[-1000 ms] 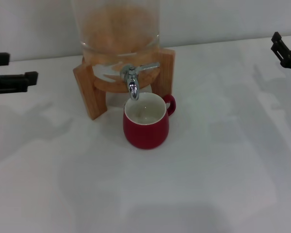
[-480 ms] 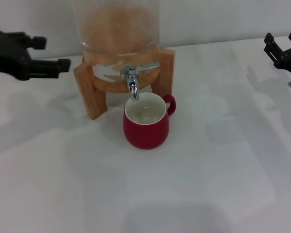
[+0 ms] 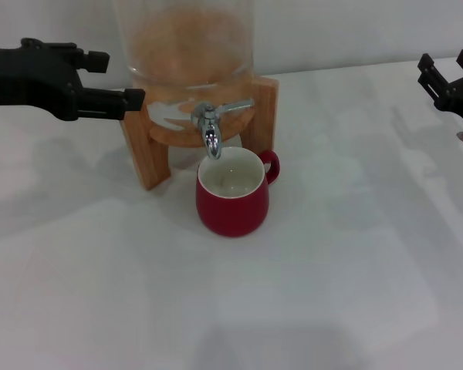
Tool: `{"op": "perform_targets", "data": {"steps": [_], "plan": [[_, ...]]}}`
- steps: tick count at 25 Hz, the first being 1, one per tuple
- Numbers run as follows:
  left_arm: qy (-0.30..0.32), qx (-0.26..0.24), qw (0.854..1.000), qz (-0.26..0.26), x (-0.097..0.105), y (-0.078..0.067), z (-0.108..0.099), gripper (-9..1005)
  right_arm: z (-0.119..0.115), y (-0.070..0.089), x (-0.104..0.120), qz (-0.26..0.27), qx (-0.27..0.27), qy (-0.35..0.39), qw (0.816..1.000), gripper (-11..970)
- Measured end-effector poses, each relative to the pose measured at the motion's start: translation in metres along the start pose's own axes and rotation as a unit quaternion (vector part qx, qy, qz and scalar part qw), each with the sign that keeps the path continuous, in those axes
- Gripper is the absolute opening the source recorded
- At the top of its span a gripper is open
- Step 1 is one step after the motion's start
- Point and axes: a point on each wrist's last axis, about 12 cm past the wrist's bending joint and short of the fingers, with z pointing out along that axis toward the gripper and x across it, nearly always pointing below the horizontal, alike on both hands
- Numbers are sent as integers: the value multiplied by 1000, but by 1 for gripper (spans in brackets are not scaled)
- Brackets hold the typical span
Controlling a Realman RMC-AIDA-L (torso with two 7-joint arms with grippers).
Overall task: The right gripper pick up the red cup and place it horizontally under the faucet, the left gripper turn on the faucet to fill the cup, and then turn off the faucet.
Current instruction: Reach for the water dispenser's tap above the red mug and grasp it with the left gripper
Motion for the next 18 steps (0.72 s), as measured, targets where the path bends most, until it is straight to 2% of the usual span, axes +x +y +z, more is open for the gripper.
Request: {"op": "perform_targets", "data": {"steps": [8,18], "plan": [[3,10,1000,7,0,1,5,838,1,4,0,-3,-11,3,1000,682],[-4,47,998,29,-10,0,28,838,0,4,1,-3,-12,4,1000,682]]}}
